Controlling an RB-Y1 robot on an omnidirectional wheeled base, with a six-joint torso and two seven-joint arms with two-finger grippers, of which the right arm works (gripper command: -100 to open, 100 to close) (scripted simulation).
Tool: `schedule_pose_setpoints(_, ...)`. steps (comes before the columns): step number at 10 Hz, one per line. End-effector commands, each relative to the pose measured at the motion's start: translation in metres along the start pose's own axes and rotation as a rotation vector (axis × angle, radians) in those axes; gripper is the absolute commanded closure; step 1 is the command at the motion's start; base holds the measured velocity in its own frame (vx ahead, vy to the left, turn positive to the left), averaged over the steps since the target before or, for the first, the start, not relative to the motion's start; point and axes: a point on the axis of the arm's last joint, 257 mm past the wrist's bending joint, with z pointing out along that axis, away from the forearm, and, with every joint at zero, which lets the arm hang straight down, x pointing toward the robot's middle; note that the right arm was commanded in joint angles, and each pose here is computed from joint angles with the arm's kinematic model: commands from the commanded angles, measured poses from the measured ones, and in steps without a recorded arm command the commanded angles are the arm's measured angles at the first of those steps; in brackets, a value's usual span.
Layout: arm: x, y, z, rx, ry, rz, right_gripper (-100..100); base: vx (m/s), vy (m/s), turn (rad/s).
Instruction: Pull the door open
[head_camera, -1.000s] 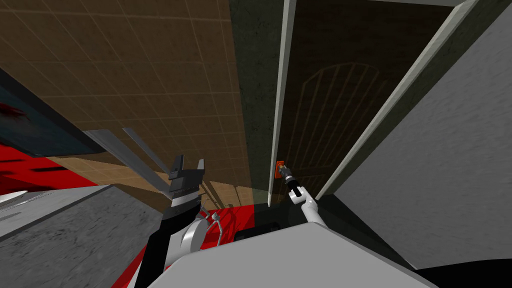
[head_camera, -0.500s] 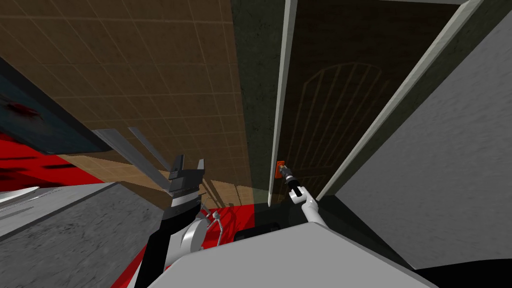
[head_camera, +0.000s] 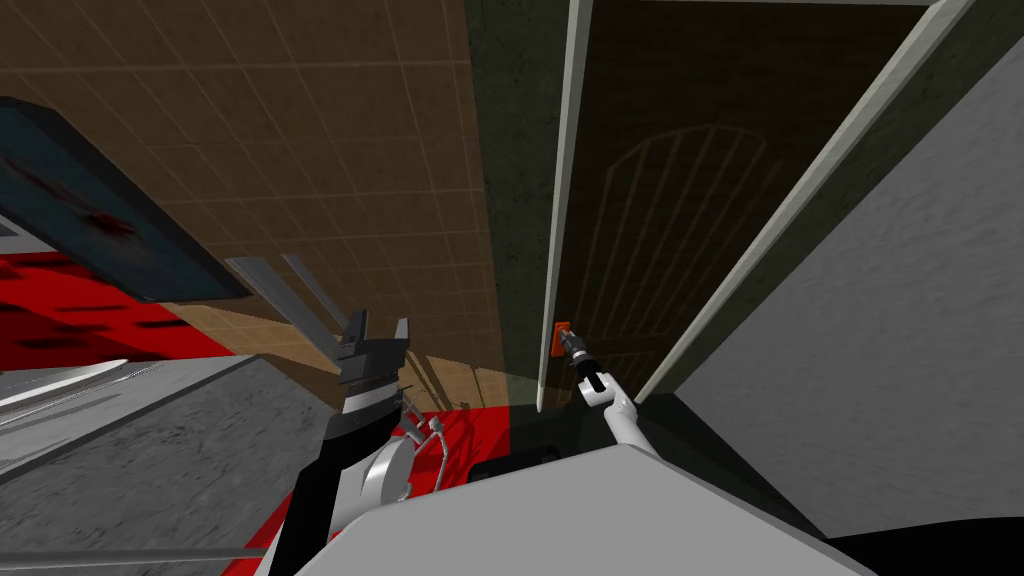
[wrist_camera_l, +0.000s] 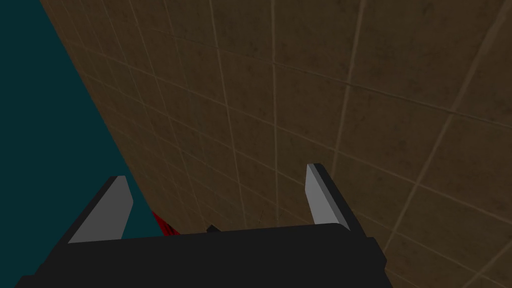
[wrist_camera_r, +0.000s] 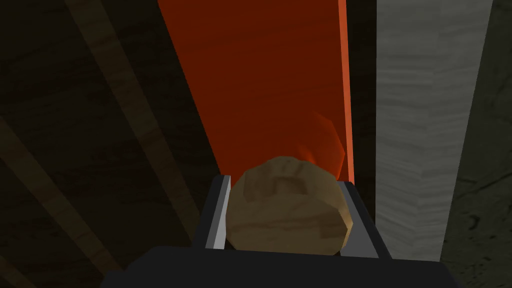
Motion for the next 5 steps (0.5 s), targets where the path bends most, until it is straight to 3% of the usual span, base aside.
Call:
schedule_pose_setpoints(1, 0.0022, 0.0020, -0.0005, 0.001, 0.001, 0.069, 100, -0.030, -0.008, 0.051)
schedule_pose_setpoints(5, -0.0005, -0.0039, 0.0001, 0.016, -0.010, 0.213, 100, -0.038, -0.014, 0.067)
